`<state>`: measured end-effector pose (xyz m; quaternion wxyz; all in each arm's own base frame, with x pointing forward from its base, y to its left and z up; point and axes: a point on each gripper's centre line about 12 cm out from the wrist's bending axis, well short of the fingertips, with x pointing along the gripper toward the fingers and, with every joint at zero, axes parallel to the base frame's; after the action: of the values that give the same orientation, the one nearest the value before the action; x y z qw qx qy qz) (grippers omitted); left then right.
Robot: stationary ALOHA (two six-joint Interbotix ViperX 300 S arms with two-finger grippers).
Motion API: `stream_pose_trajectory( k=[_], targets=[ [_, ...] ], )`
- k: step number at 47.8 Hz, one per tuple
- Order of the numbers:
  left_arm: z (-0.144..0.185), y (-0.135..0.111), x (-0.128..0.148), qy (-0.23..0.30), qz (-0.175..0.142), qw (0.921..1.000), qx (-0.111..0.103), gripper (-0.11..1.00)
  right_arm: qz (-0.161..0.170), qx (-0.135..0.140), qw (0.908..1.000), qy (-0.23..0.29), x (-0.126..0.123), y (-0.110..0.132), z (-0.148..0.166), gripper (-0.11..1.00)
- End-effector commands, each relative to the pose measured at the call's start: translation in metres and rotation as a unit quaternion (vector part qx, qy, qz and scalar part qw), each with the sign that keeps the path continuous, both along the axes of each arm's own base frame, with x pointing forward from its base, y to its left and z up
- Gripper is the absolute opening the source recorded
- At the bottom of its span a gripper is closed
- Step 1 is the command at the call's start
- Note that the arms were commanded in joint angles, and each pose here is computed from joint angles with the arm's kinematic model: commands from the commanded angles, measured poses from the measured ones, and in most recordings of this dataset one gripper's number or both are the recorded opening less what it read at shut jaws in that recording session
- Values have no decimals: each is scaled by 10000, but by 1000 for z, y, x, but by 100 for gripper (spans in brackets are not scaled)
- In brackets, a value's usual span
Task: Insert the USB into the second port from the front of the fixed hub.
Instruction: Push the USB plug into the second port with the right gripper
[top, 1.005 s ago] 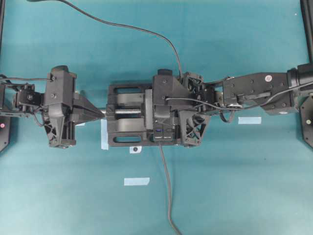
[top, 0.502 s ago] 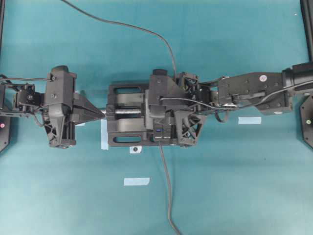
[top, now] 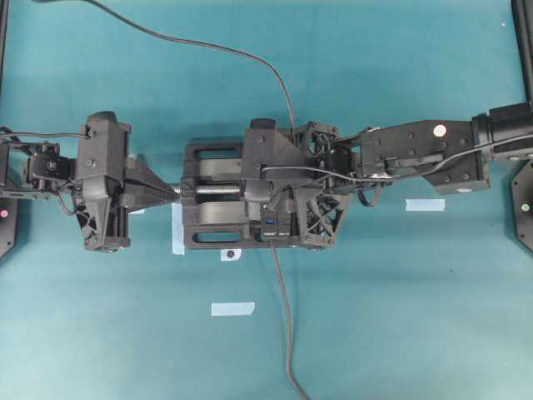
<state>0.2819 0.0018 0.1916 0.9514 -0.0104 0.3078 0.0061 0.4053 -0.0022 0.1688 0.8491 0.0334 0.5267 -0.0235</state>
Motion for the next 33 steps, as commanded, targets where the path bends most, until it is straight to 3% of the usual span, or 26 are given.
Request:
stream_pose_trajectory(
  k=[1, 33],
  targets=[
    [9, 0, 5, -169, -17, 9999, 13, 0, 74, -31, 9999, -76, 2, 2, 12, 7],
    [9, 0, 5, -161, -4, 9999, 7, 0, 73, -35, 9999, -115, 10, 1, 16, 7]
  ],
)
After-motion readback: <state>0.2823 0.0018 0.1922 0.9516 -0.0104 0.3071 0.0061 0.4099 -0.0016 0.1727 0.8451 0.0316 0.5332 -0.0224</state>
